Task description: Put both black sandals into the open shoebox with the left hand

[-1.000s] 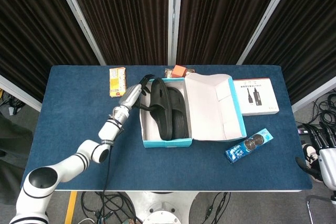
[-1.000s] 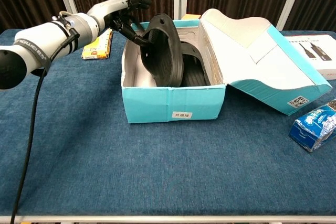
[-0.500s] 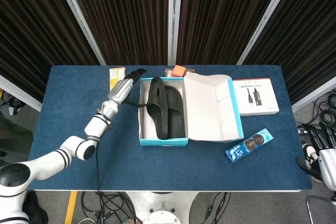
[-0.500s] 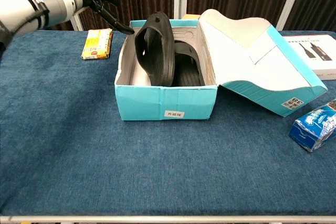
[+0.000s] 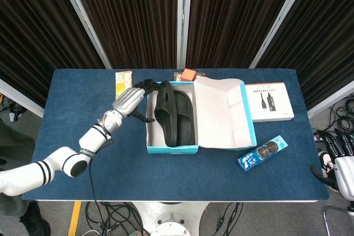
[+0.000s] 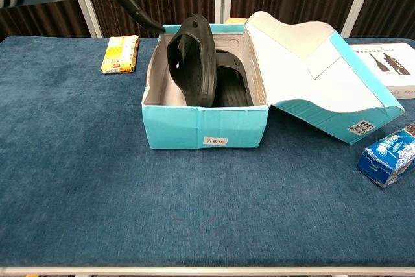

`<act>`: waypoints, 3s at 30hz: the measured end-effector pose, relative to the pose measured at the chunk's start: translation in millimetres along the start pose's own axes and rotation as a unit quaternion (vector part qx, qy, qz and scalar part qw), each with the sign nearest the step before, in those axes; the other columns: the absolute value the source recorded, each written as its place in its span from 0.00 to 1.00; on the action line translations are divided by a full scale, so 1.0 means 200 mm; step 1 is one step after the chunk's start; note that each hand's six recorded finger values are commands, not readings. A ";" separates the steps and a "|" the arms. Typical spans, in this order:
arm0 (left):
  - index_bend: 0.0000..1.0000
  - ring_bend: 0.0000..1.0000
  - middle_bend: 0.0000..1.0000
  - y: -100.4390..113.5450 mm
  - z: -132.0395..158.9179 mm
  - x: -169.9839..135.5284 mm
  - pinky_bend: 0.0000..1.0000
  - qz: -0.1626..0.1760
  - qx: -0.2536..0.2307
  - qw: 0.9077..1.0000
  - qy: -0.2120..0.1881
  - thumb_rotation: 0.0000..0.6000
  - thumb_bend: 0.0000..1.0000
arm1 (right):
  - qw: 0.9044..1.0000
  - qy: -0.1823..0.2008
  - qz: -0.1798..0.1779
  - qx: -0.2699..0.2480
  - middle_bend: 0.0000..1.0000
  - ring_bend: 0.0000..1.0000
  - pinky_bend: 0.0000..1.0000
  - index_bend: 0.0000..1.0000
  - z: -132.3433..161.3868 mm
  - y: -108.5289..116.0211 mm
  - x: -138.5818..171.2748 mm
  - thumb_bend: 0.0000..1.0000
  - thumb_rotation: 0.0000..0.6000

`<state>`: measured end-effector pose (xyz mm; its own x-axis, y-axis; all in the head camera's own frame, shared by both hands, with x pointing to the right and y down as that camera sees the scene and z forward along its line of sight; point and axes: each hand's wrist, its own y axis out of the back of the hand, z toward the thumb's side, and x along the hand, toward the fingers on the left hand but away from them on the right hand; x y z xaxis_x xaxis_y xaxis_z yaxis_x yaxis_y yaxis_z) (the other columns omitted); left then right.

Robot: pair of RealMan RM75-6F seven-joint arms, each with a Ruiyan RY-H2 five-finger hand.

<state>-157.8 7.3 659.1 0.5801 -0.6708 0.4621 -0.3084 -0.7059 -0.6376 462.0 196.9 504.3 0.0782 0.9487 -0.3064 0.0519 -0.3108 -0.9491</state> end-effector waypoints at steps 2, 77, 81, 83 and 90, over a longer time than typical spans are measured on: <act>0.24 0.00 0.16 -0.03 0.05 0.02 0.10 -0.014 0.031 0.999 -0.014 1.00 0.28 | 1.000 -0.001 0.000 0.000 0.14 0.00 0.10 0.09 -0.01 0.00 0.00 0.13 1.00; 0.26 0.00 0.21 0.09 -0.29 -0.12 0.13 0.057 -0.039 0.992 0.106 0.94 0.42 | 1.000 -0.019 0.004 -0.016 0.14 0.00 0.11 0.09 -0.08 -0.01 0.03 0.13 1.00; 0.26 0.00 0.21 0.20 -0.44 -0.31 0.12 0.122 -0.010 0.982 0.140 1.00 0.35 | 0.999 -0.021 0.012 -0.032 0.14 0.00 0.11 0.09 -0.10 -0.03 0.03 0.13 1.00; 0.26 0.00 0.21 0.23 -0.55 -0.46 0.12 0.153 0.013 0.974 0.170 1.00 0.31 | 0.999 -0.022 0.016 -0.037 0.14 0.00 0.11 0.09 -0.12 -0.04 0.02 0.13 1.00; 0.26 0.00 0.21 0.19 -0.76 -1.00 0.11 0.203 0.102 0.939 0.259 1.00 0.20 | 0.998 -0.015 0.025 -0.060 0.14 0.00 0.11 0.09 -0.11 -0.12 -0.01 0.13 1.00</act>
<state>-400.9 79.6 636.5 -0.0154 -0.9327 0.3604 -0.2429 -0.3461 -0.9062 483.3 201.6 528.5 0.0545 0.9326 -0.3568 0.1673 -0.3608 -0.9175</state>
